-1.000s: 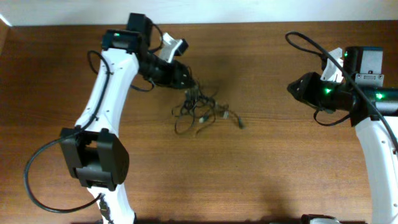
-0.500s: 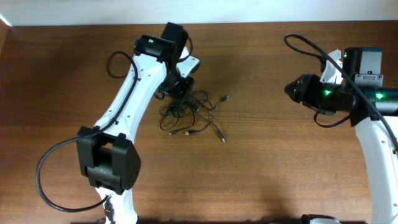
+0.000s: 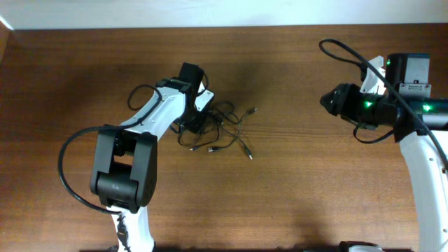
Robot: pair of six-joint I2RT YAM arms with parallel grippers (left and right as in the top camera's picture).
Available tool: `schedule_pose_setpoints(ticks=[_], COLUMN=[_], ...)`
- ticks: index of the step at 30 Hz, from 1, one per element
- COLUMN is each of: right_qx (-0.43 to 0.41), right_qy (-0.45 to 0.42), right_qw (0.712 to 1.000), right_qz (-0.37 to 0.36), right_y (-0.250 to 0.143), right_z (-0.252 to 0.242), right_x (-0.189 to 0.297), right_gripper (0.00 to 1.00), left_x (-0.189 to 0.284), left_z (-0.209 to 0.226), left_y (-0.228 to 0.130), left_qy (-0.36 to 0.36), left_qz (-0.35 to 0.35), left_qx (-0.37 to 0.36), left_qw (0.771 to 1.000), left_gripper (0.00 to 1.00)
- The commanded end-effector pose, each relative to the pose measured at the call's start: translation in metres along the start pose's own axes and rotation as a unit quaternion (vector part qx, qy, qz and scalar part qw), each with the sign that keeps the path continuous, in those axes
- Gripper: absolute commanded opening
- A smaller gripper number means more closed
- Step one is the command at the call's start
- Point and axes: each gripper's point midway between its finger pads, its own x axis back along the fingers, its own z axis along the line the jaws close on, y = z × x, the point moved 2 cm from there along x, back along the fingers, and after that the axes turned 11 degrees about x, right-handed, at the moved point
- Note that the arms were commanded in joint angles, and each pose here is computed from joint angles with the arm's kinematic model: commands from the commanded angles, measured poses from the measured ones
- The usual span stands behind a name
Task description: Untangle cables
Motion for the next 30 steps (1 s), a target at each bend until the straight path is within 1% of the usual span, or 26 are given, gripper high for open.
schedule_pose_setpoints(ticks=[1, 2, 3, 4, 6, 8, 11, 13, 14, 15, 16, 17, 19, 23, 27, 28, 30], right_qx=[0.012, 0.012, 0.012, 0.012, 0.012, 0.012, 0.013, 0.020, 0.027, 0.038, 0.058, 0.071, 0.083, 0.093, 0.091, 0.094, 0.099], right_qy=[-0.002, -0.002, -0.002, -0.002, -0.002, -0.002, 0.004, 0.051, 0.072, 0.097, 0.129, 0.148, 0.178, 0.222, 0.231, 0.236, 0.241], right_qw=[1.000, 1.000, 1.000, 1.000, 1.000, 1.000, 1.000, 0.998, 0.997, 0.994, 0.990, 0.986, 0.979, 0.966, 0.962, 0.960, 0.957], right_qz=[-0.008, -0.007, -0.007, -0.008, -0.008, -0.008, -0.008, -0.013, -0.016, -0.019, -0.024, -0.029, -0.046, -0.094, -0.111, -0.116, -0.127], right_y=[0.004, 0.003, 0.003, 0.004, 0.004, 0.004, 0.004, 0.007, 0.009, 0.010, 0.012, 0.013, 0.019, 0.037, 0.044, 0.047, 0.051], right_z=[0.002, 0.002, 0.002, 0.002, 0.003, 0.003, 0.005, 0.020, 0.027, 0.039, 0.056, 0.068, 0.094, 0.136, 0.151, 0.155, 0.157], right_x=[0.004, 0.004, 0.004, 0.004, 0.004, 0.004, 0.004, 0.004, 0.005, 0.005, 0.004, 0.004, 0.003, 0.005, 0.000, -0.001, -0.001], right_gripper=[0.54, 0.54, 0.54, 0.54, 0.54, 0.54, 0.54, 0.54, 0.54, 0.54, 0.54, 0.54, 0.54, 0.54, 0.53, 0.53, 0.53], left_x=[-0.011, -0.016, -0.020, -0.021, -0.018, -0.002, 0.068, 0.142, 0.175, 0.194, 0.229, 0.248, 0.279, 0.309, 0.335, 0.341, 0.347], left_z=[-0.003, -0.003, -0.003, -0.004, -0.003, -0.003, -0.027, -0.050, -0.060, -0.067, -0.079, -0.086, -0.103, -0.123, -0.134, -0.136, -0.138], left_y=[-0.004, -0.008, -0.011, -0.014, -0.012, 0.001, 0.027, 0.041, 0.047, 0.050, 0.056, 0.059, 0.061, 0.056, 0.053, 0.052, 0.050], left_qy=[-0.012, -0.012, -0.012, -0.013, -0.012, -0.018, -0.119, -0.204, -0.243, -0.268, -0.311, -0.339, -0.410, -0.515, -0.591, -0.606, -0.623], left_qz=[-0.008, -0.008, -0.005, -0.001, -0.004, -0.015, -0.024, -0.036, -0.054, -0.067, -0.097, -0.115, -0.136, -0.138, -0.144, -0.145, -0.144], left_qx=[-0.019, -0.019, -0.019, -0.018, -0.003, 0.044, 0.046, 0.043, 0.032, 0.021, 0.006, -0.004, -0.022, -0.040, -0.060, -0.064, -0.069], left_qw=[1.000, 1.000, 1.000, 1.000, 1.000, 0.999, 0.992, 0.977, 0.968, 0.961, 0.945, 0.934, 0.902, 0.845, 0.791, 0.779, 0.766], left_gripper=[0.31, 0.26, 0.16, 0.01, 0.00, 0.00, 0.00, 0.00, 0.00, 0.00, 0.00, 0.00, 0.00, 0.00, 0.00, 0.00, 0.00])
